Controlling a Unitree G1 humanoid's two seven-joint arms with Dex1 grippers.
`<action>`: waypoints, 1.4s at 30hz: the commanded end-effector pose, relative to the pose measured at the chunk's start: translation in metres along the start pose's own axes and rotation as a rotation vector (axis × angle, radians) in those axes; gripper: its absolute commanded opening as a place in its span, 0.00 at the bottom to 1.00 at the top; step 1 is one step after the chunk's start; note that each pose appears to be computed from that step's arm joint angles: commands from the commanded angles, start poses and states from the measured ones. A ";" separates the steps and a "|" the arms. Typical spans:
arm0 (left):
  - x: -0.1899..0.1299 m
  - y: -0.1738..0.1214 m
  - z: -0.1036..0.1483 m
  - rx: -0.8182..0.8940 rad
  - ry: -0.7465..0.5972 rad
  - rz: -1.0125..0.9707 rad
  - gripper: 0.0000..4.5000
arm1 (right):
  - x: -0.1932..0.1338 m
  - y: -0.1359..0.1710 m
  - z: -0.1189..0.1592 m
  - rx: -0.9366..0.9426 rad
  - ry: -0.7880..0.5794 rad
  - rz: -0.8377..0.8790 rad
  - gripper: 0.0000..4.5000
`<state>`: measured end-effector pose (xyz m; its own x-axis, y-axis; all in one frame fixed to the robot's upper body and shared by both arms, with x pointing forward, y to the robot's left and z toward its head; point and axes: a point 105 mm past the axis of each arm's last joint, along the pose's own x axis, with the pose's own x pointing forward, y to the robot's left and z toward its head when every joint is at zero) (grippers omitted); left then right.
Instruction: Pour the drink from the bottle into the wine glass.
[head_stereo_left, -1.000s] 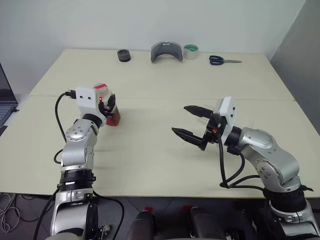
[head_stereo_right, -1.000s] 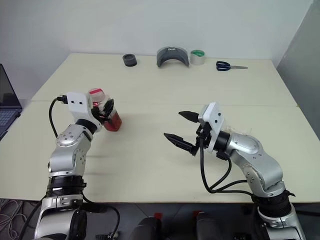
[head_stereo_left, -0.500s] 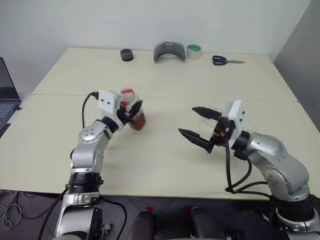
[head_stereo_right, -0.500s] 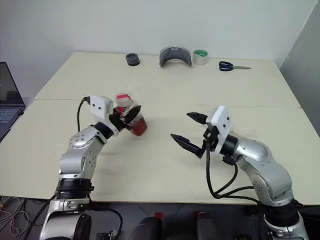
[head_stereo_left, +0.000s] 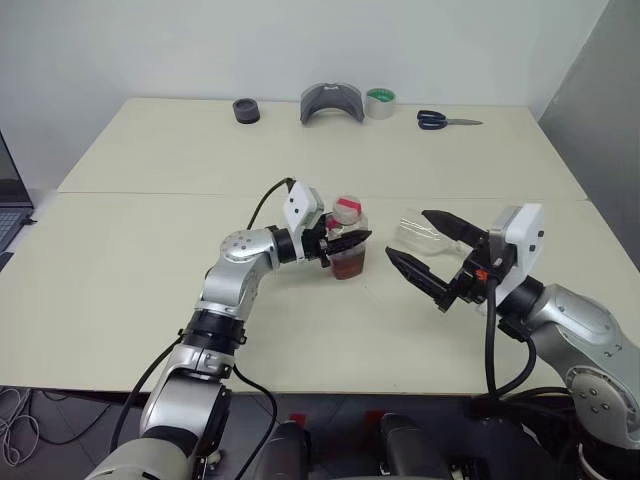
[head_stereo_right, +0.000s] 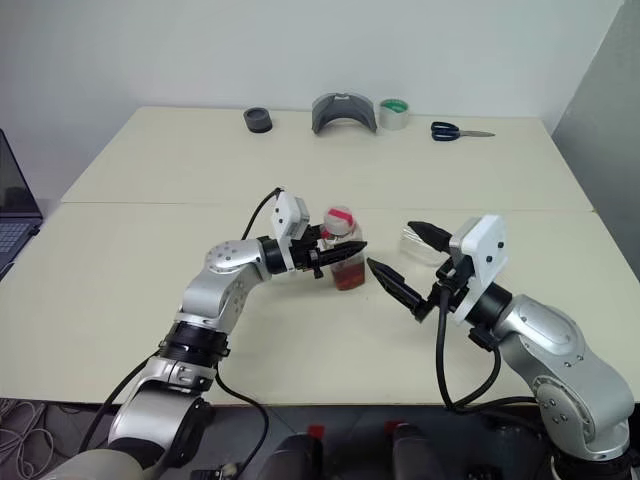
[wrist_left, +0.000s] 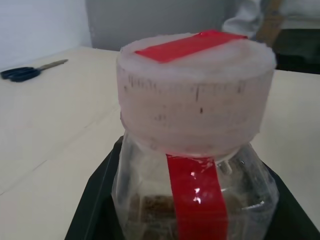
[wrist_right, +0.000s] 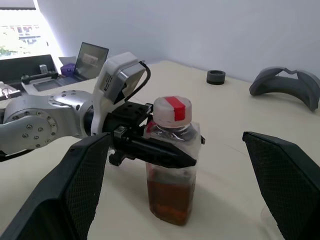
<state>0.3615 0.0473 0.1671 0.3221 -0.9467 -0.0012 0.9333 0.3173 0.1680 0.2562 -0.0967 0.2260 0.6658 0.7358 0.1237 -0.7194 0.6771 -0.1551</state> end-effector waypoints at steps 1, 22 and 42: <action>0.016 -0.016 0.022 0.061 -0.064 -0.153 0.42 | 0.007 0.009 0.017 -0.048 -0.019 0.019 1.00; 0.022 -0.029 0.017 0.113 -0.041 -0.300 0.42 | 0.040 -0.001 -0.005 -0.091 0.061 -0.059 1.00; 0.027 -0.030 0.019 0.141 -0.047 -0.303 0.42 | 0.048 0.010 -0.016 -0.099 0.130 0.091 0.40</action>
<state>0.3439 0.0205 0.1605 0.0636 -0.9964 -0.0553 0.9740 0.0499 0.2208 0.2892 -0.0630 0.2116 0.6897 0.7239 -0.0129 -0.7066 0.6691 -0.2303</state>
